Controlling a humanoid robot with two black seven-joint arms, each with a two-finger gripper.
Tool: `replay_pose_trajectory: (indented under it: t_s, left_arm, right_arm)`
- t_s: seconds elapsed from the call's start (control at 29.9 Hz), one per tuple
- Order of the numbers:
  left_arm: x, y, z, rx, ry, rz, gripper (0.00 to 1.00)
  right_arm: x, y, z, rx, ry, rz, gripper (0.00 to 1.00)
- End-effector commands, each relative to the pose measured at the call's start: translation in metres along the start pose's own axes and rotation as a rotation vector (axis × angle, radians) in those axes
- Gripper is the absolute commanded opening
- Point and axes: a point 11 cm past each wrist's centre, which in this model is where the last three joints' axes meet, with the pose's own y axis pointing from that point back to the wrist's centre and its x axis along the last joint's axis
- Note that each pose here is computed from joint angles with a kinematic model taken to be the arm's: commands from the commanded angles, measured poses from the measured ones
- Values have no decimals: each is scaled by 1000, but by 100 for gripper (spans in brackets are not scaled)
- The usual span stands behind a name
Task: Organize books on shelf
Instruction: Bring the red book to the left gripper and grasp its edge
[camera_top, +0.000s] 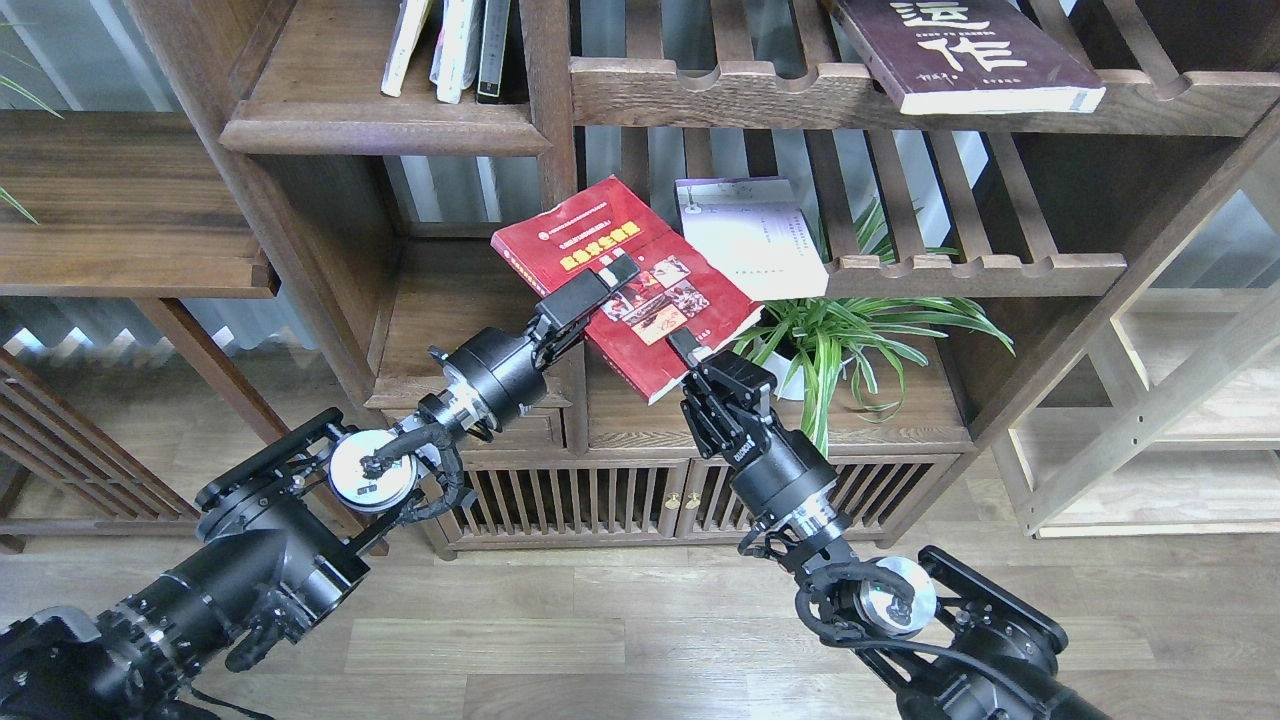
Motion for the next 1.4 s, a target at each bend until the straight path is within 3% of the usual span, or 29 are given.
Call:
replay_pose_trajectory:
  t_s: [0.0, 0.17, 0.33, 0.47, 0.5, 0.6, 0.7, 0.74, 0.97, 1.37]
  left_arm:
    - [0, 0, 4, -15, 7, -2, 20]
    - [0, 1, 3, -14, 9, -1, 4]
    - [1, 1, 1, -8, 9, 0, 2]
    - [0, 1, 1, -4, 6, 0, 2]
    - [0, 1, 1, -4, 6, 0, 2]
    - [0, 1, 0, -2, 5, 0, 2]
    - [1, 1, 0, -1, 4, 2, 2]
    - [1, 1, 0, -1, 3, 4, 2]
    - [-1, -1, 1, 2, -1, -2, 2]
    - [-3, -2, 1, 7, -11, -6, 2]
  right_arm:
    - [0, 0, 0, 0, 1, 1, 4]
    - [0, 0, 0, -1, 1, 0, 4]
    - [0, 0, 0, -2, 3, 1, 6]
    - [2, 3, -5, 7, 11, 8, 19]
    - [1, 3, -7, 11, 14, 8, 25]
    - [1, 7, -15, 18, 34, 17, 59]
    - [-3, 8, -27, 43, 52, 12, 85]
    - [-5, 8, -31, 59, 51, 5, 89]
    - [-13, 5, -44, 102, 53, -21, 99]
    - [-5, 11, -40, 97, 50, 0, 99]
